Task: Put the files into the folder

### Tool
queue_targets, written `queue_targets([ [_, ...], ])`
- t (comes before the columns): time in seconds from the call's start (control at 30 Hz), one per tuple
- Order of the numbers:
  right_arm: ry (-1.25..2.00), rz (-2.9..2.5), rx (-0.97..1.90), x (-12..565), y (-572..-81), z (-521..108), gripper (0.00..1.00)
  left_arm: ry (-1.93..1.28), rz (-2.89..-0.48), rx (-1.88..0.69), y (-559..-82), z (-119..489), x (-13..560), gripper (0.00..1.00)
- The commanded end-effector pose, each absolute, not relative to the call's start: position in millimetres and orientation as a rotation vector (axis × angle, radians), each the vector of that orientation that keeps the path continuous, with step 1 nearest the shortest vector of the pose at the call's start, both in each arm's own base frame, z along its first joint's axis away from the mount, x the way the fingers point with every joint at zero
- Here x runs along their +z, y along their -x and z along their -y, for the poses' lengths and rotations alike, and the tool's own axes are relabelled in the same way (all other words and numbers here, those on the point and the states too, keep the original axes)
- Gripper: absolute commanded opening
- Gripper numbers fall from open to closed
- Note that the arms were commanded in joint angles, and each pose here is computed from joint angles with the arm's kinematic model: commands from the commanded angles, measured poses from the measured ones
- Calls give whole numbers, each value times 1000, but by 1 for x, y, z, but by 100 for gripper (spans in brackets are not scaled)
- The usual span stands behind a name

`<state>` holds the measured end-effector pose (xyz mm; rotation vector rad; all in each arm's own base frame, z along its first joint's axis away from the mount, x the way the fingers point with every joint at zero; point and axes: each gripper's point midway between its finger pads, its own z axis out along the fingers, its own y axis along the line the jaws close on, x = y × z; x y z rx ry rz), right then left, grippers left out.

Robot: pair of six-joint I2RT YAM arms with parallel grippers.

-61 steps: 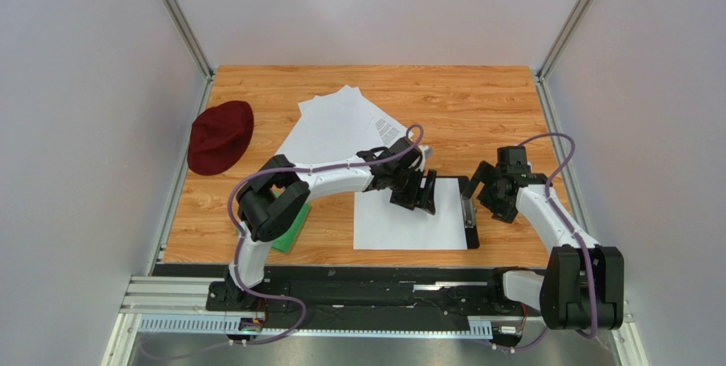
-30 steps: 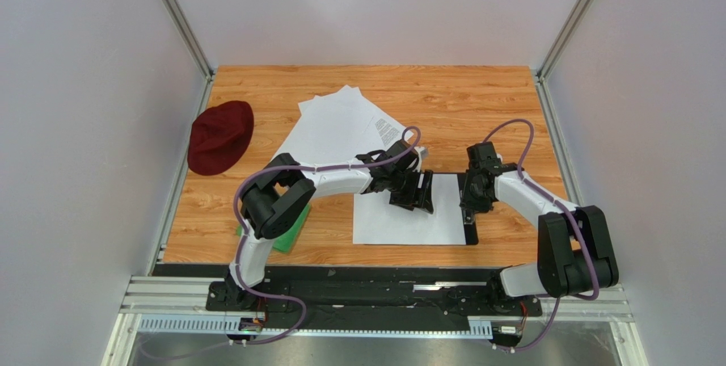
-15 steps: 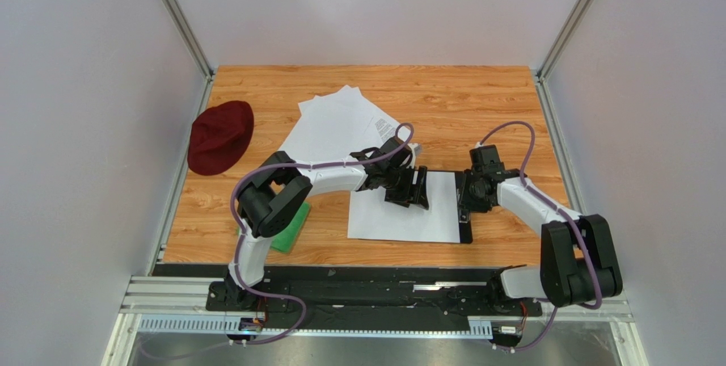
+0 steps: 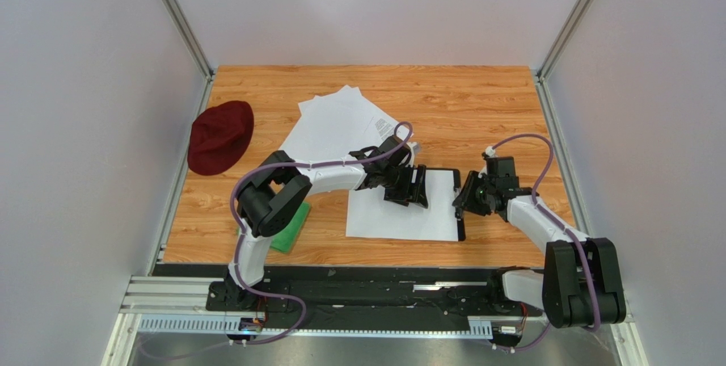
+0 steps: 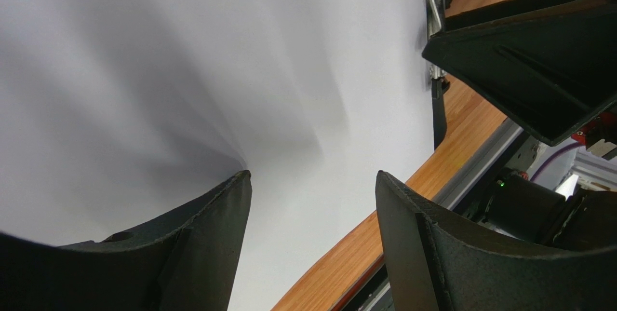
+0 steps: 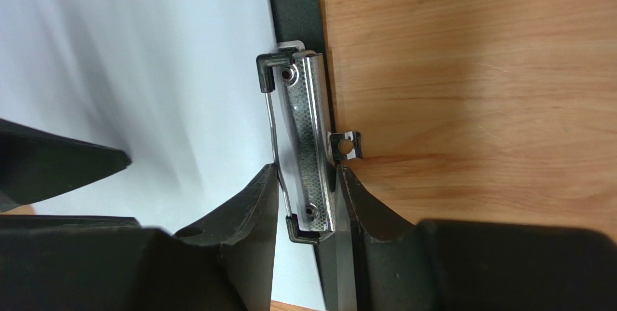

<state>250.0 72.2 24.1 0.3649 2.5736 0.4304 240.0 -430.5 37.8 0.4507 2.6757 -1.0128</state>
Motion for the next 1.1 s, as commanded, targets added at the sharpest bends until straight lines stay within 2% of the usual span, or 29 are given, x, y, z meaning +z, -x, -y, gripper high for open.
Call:
queue_targets([
  [0.0, -338, -2492, 794, 43, -254, -120, 0, -481, -2819, -891, -218, 413, -12, 74],
  [0.23, -353, -2491, 749, 45, -259, -112, 0, -479, -2825, -876, -221, 414, -14, 74],
  [0.5, -383, -2589, 556, 38, -255, -91, 1, -483, -2812, -838, -226, 410, -9, 74],
  [0.57, -383, -2618, 534, 35, -255, -90, 6, -480, -2817, -831, -226, 407, -11, 74],
  [0.6, -378, -2629, 511, 34, -254, -89, 18, -482, -2813, -833, -226, 407, -10, 74],
  [0.7, -355, -2640, 498, 30, -254, -92, 39, -483, -2813, -842, -226, 409, -8, 75],
  [0.8, -338, -2655, 493, 29, -255, -96, 50, -488, -2807, -860, -225, 410, -6, 78],
  [0.9, -320, -2671, 480, 31, -258, -97, 56, -499, -2777, -884, -226, 412, 4, 82],
  [1.07, -286, -2659, 413, 40, -265, -90, 60, -520, -2716, -919, -231, 412, 41, 85],
])
